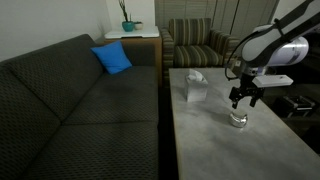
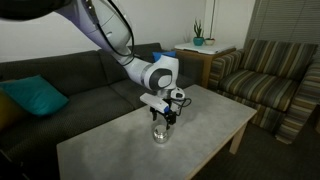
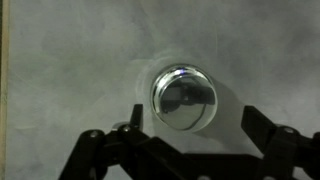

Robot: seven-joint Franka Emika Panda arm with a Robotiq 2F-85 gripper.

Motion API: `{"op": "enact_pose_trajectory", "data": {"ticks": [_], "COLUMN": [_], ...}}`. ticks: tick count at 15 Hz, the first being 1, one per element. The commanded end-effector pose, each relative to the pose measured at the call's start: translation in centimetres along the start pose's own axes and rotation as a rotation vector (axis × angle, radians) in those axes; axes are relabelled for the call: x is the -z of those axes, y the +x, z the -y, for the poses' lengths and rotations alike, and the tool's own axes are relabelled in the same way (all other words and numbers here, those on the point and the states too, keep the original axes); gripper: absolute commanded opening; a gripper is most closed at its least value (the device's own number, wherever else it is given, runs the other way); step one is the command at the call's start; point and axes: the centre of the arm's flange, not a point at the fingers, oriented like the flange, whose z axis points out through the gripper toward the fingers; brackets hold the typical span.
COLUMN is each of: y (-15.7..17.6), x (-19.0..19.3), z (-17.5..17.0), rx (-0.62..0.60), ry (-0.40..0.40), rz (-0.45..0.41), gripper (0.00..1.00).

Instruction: Remove the lid from the silver object.

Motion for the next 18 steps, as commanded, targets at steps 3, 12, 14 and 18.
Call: {"op": "enact_pose_trajectory", "data": {"ticks": [3,12,14,18], "y": [-0.4,1.9,2.2,2.7], "x": [-0.3,-2.6,-3.5,-5.6], "z": [0.0,-0.5,-0.7,-1.0], "rx": [-0.001,-0.006,-0.004,0.0], "ry": [0.001,-0.028,-0.031,-0.025], "rz": [0.04,-0.061,-0.09,-0.076], "gripper": [1.0,1.0,1.0,1.0]}}
